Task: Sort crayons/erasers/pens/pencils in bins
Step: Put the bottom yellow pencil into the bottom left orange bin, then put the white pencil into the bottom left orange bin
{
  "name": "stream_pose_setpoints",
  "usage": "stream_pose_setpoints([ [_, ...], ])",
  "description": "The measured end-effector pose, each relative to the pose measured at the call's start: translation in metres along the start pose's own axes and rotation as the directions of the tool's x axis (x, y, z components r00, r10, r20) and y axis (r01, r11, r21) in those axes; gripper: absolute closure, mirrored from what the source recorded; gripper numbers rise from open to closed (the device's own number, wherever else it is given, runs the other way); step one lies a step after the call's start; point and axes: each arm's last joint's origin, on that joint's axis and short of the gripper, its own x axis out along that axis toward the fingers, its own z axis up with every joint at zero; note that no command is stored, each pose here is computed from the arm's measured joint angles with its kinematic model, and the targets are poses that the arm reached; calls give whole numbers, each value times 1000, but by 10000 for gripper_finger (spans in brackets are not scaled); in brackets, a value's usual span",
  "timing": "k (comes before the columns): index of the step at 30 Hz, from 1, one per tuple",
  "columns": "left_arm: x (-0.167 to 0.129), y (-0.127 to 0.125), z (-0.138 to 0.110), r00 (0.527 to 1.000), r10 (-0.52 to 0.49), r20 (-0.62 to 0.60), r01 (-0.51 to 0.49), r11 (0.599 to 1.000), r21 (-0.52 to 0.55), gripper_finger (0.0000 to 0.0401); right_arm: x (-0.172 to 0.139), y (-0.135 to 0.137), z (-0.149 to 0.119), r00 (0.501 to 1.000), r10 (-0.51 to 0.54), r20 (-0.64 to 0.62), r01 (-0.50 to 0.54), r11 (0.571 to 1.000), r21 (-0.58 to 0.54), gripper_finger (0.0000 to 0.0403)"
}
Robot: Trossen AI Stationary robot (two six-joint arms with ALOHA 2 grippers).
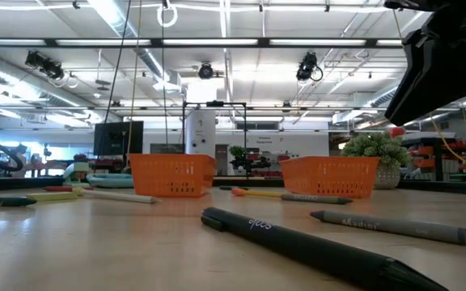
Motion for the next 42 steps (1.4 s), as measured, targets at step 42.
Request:
stream_pose_setpoints([
  [42,13,9,35,989,-87,119,85,996,17,344,0,0,0,1000,2,-3,-2,1000,-2,274],
])
